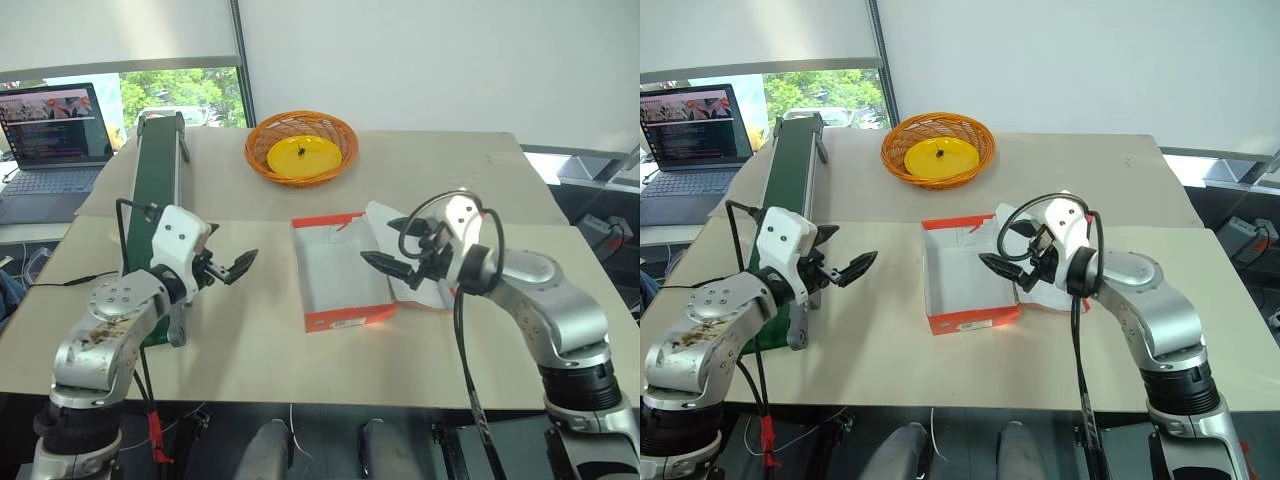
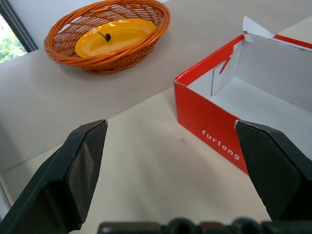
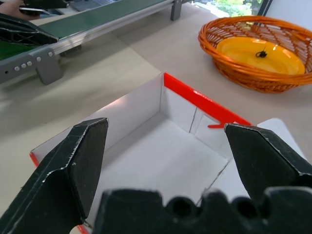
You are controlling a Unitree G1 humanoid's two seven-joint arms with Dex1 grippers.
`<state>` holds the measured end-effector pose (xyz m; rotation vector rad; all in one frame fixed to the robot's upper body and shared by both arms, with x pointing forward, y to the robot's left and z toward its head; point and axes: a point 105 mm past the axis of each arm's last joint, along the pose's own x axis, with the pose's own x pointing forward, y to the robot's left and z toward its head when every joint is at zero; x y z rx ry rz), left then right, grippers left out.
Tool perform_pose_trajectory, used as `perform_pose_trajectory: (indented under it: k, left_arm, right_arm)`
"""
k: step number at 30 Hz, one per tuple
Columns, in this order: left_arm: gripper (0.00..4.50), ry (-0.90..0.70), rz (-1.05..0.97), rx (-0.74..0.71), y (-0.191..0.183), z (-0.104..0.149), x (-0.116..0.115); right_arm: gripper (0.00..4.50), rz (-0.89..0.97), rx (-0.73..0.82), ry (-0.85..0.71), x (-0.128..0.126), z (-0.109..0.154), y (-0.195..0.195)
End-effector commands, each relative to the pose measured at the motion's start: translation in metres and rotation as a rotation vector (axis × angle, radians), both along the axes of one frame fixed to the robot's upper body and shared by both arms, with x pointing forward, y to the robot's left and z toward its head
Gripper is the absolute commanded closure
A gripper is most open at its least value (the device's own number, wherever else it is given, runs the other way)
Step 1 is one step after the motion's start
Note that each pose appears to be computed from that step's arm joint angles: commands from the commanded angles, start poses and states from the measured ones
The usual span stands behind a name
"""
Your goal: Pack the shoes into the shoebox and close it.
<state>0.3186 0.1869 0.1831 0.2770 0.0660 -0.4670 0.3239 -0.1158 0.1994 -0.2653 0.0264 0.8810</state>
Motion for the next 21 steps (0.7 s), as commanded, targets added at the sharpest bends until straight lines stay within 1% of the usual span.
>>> perform_pose_trajectory:
  k: [1, 12, 14, 18, 21]
  left_arm:
    - [0.00, -0.038, -0.001, -0.003, -0.002, 0.013, 0.000]
    - [0.00, -0.035, -0.007, -0.012, -0.006, 0.014, 0.006]
    - [0.00, -0.043, 0.028, 0.012, 0.000, 0.015, 0.011]
    - [0.00, -0.050, 0.069, 0.005, 0.004, 0.018, 0.015]
    - [0.00, -0.041, 0.116, 0.003, 0.005, 0.015, 0.018]
  right_arm:
    - [0.01, 0.014, 0.022, -0.025, -0.004, 0.013, -0.001]
    - [0.01, 0.033, -0.002, -0.010, -0.008, 0.009, 0.005]
    - [0.01, 0.028, -0.008, -0.011, -0.007, 0.008, 0.006]
    - [0.01, 0.030, -0.011, -0.013, -0.007, 0.008, 0.009]
    - [0.01, 0.037, -0.009, -0.014, -0.007, 0.009, 0.011]
